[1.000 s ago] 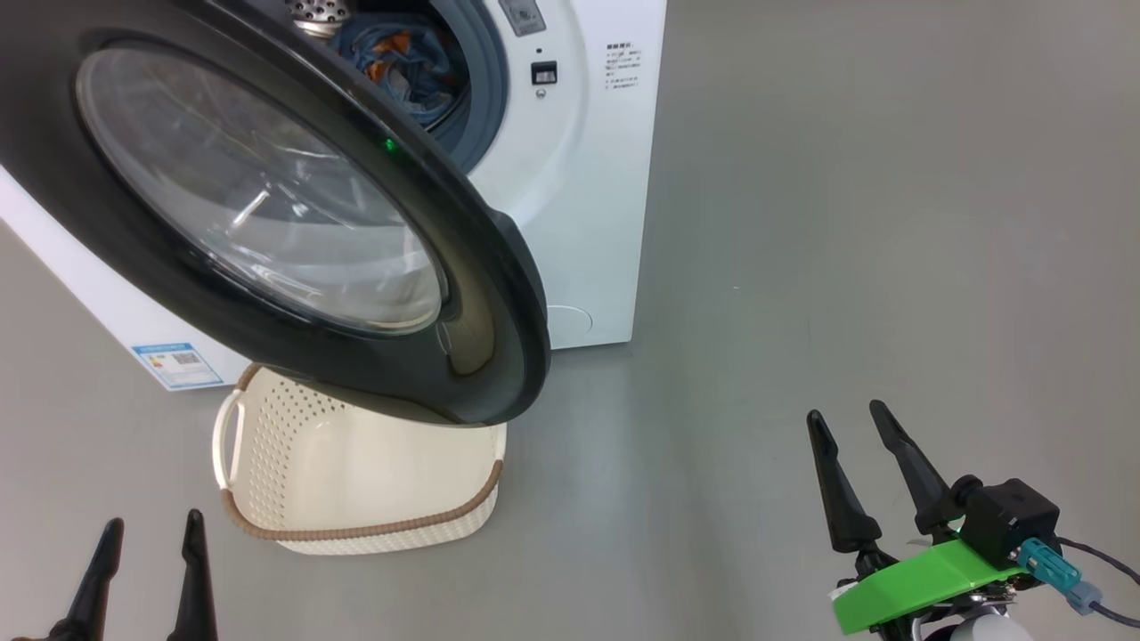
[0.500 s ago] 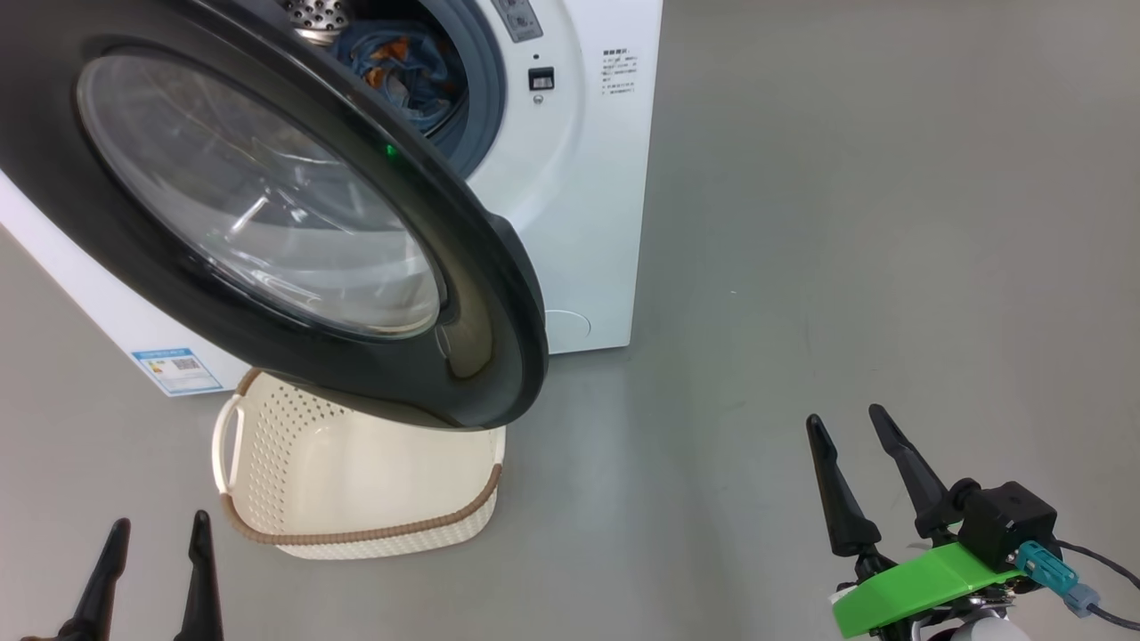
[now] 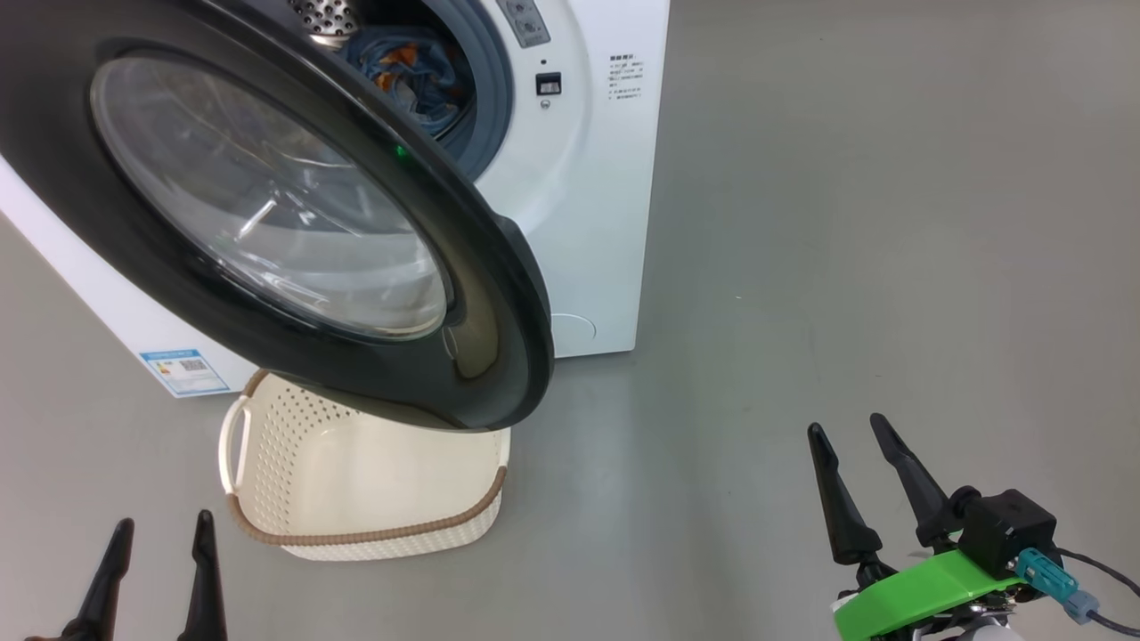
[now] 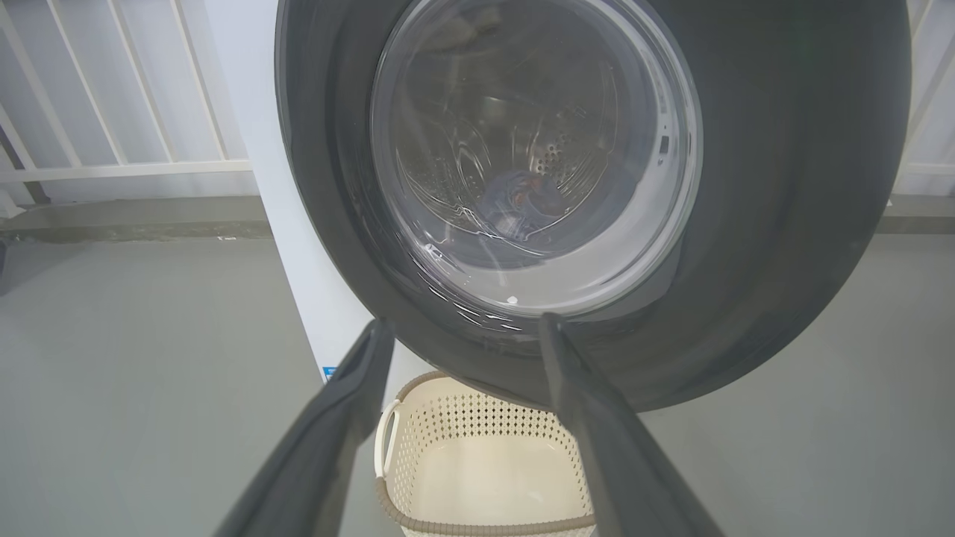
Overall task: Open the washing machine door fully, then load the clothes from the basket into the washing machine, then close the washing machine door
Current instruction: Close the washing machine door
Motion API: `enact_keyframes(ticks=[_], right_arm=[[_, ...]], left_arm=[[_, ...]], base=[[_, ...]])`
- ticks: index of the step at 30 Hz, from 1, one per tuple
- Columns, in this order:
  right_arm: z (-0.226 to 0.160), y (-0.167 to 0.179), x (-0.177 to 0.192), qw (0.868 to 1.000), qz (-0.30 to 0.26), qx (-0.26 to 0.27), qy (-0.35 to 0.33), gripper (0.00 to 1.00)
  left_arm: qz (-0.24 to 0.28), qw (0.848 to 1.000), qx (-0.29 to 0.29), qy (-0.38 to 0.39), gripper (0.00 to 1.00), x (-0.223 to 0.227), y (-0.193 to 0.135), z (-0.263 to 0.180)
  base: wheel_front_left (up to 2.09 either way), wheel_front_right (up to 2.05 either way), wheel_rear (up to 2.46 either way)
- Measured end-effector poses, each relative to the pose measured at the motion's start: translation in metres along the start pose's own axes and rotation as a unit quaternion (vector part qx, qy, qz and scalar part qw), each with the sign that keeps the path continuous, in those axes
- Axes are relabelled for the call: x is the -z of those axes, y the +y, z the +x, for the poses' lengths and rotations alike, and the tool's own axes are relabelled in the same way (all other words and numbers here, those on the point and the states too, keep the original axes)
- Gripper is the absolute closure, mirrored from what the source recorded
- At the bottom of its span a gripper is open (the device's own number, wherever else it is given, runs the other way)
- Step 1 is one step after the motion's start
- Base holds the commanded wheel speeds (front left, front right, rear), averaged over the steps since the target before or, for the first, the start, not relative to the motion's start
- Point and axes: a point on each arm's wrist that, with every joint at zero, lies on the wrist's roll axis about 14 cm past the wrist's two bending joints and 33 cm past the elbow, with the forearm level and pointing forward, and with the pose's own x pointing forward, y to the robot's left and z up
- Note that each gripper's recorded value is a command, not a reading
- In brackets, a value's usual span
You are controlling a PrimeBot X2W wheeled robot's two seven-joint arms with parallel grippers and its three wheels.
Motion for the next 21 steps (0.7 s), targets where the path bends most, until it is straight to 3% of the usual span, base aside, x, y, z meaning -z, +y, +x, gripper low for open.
enact_keyframes(ticks=[8, 9, 11, 12, 21], right_arm=[[-0.001, 0.0, 0.001, 1.0, 0.0, 0.0, 0.001, 0.03], [-0.001, 0.0, 0.0, 1.0, 0.0, 0.0, 0.001, 0.22], [-0.001, 0.0, 0.0, 1.0, 0.0, 0.0, 0.0, 0.83], [-0.001, 0.0, 0.0, 1.0, 0.0, 0.0, 0.0, 1.0], [0.005, 0.004, -0.027, 0.999, 0.026, -0.004, -0.045, 1.0]], left_arm=[[0.0, 1.0, -0.003, -0.003, 0.0, -0.002, 0.002, -0.001], [-0.001, 1.0, -0.003, -0.003, 0.0, -0.002, 0.002, -0.002], [-0.002, 1.0, -0.004, -0.004, 0.0, -0.002, 0.001, -0.002], [-0.002, 1.0, -0.004, -0.004, 0.0, -0.003, 0.001, -0.002], [-0.003, 1.0, -0.006, -0.004, 0.0, -0.002, 0.002, -0.003]], base=[[0.0, 0.0, 0.0], [0.0, 0.0, 0.0], [0.0, 0.0, 0.0], [0.0, 0.0, 0.0], [0.0, 0.0, 0.0]])
